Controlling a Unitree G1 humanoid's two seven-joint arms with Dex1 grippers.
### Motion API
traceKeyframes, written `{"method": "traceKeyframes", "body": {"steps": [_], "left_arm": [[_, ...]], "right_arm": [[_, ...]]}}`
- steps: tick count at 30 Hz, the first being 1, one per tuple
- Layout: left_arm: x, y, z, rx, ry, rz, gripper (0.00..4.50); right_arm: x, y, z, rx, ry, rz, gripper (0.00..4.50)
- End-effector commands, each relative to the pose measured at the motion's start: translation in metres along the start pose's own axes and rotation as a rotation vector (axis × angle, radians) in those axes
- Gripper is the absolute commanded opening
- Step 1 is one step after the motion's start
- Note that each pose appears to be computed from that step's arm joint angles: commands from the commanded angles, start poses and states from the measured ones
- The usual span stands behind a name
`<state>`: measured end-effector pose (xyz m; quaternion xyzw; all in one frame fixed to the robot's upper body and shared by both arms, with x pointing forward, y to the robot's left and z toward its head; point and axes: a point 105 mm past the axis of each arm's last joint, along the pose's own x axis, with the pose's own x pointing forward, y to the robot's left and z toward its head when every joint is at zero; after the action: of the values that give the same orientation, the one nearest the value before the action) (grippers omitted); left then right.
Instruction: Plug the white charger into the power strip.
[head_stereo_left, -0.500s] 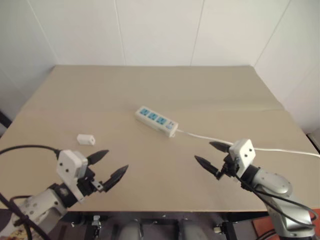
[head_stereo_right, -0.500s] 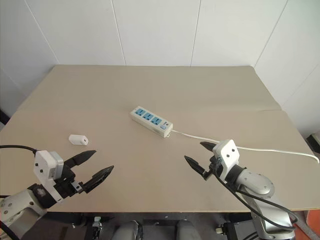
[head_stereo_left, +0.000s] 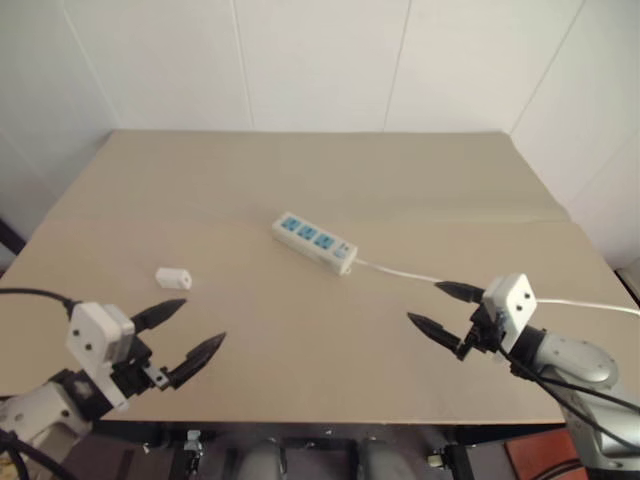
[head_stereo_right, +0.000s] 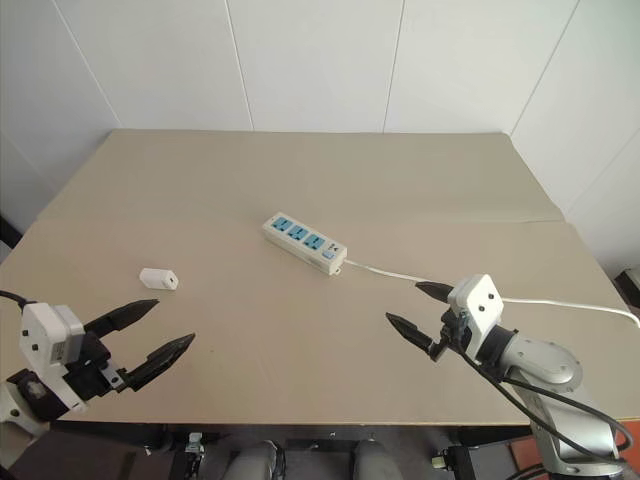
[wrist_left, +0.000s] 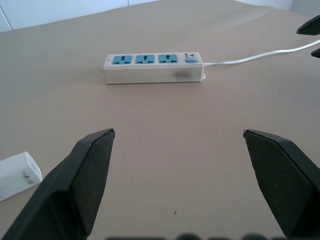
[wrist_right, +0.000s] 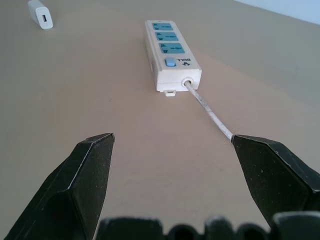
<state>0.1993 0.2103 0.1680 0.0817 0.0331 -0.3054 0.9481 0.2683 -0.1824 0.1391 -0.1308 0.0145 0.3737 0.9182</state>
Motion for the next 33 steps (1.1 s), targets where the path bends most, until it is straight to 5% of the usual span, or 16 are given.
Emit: {"method": "traceKeyframes", "body": {"steps": [1, 12, 21, 25, 33], "left_arm": [[0.001, -0.003, 0.005, 0.020, -0.027, -0.009, 4.50], [0.017, -0.007, 0.006, 0.019, -0.047, -0.069, 4.50], [0.022, -0.012, 0.006, 0.017, -0.051, -0.084, 4.50], [0.022, -0.012, 0.004, 0.023, -0.043, -0.088, 4.50], [0.025, -0.012, 0.002, 0.029, -0.038, -0.106, 4.50]], "right_arm": [[0.005, -0.008, 0.015, -0.063, -0.058, -0.026, 4.47], [0.118, -0.023, -0.013, -0.120, 0.051, -0.016, 4.47], [0.152, -0.034, -0.035, -0.115, 0.169, -0.012, 4.47], [0.155, -0.031, -0.044, -0.049, 0.207, 0.024, 3.62], [0.147, -0.020, -0.040, -0.031, 0.207, 0.096, 1.19]]}}
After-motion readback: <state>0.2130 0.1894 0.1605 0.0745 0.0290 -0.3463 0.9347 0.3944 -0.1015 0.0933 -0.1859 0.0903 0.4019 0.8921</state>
